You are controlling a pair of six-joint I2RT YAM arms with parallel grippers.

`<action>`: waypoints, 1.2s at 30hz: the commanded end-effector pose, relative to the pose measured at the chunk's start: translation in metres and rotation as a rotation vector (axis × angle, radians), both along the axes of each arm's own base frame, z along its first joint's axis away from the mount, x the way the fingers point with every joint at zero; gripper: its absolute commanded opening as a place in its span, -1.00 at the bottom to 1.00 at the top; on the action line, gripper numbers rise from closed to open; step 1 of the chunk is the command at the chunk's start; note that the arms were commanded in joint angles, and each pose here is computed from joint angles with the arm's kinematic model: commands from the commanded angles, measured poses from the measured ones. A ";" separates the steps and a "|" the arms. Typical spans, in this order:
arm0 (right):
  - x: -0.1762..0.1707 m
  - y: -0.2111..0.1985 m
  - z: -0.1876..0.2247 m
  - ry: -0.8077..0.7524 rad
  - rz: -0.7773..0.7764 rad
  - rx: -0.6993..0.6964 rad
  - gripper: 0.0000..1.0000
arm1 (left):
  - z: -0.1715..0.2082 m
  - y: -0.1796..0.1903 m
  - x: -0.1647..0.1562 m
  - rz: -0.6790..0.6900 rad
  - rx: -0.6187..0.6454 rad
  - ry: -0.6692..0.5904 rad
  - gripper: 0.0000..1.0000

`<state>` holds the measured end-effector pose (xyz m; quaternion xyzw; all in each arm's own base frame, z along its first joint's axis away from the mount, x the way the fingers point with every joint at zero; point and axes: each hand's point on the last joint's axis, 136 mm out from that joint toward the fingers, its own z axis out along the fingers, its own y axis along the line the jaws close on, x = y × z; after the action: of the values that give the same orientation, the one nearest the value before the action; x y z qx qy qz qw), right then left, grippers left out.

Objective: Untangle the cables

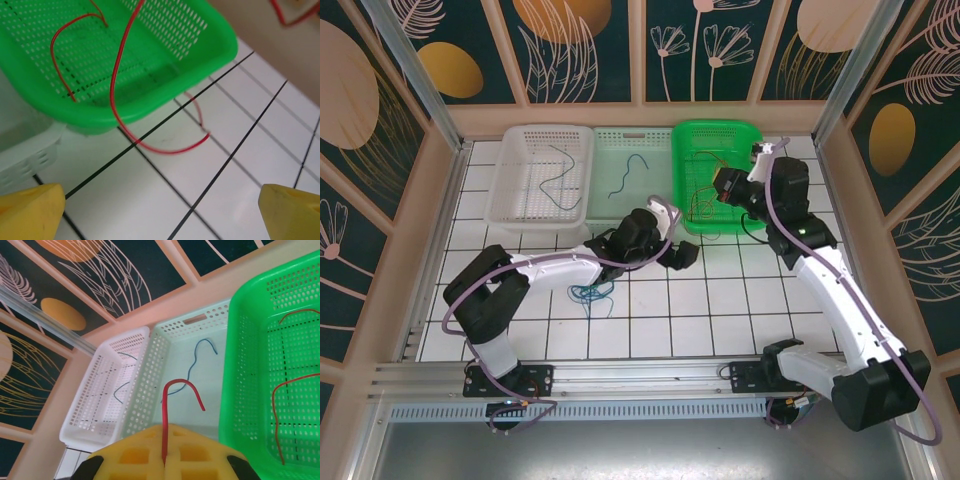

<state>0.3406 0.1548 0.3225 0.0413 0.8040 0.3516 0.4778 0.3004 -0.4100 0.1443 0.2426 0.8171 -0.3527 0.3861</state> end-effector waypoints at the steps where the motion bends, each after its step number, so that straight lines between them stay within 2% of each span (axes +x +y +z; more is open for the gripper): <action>1: -0.009 0.002 0.032 -0.062 0.021 0.058 -1.00 | 0.034 -0.018 0.006 0.018 -0.174 0.019 0.97; 6: -0.012 0.001 0.037 -0.072 0.020 0.065 -1.00 | 0.054 -0.025 0.009 0.028 -0.277 0.027 0.97; 12: -0.020 0.005 0.059 -0.118 0.054 0.120 -1.00 | 0.041 -0.036 0.021 0.052 -0.229 0.070 0.98; 20: -0.033 0.003 0.093 -0.180 0.070 0.124 -1.00 | 0.024 -0.028 0.046 0.189 -0.185 0.126 0.98; 26: -0.040 0.005 0.107 -0.210 0.093 0.149 -1.00 | 0.028 -0.034 0.045 0.143 -0.197 0.117 0.95; 27: -0.040 0.005 0.108 -0.213 0.094 0.153 -1.00 | 0.031 -0.036 0.043 0.124 -0.208 0.114 0.90; 29: -0.040 0.006 0.111 -0.219 0.100 0.157 -1.00 | 0.035 -0.044 0.037 0.065 -0.229 0.103 0.60; 31: -0.040 0.004 0.115 -0.234 0.092 0.150 -1.00 | 0.039 -0.049 0.033 0.023 -0.245 0.099 0.00; 33: -0.040 0.002 0.123 -0.252 0.080 0.134 -1.00 | 0.038 -0.050 0.031 0.005 -0.244 0.096 -0.39; 36: -0.040 0.000 0.139 -0.288 0.075 0.116 -1.00 | 0.036 -0.051 0.024 -0.031 -0.239 0.086 -0.73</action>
<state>0.3067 0.1587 0.4281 0.0054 0.7313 0.4201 0.5373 0.3284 -0.4526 0.1732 0.1643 0.8008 -0.4452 0.3655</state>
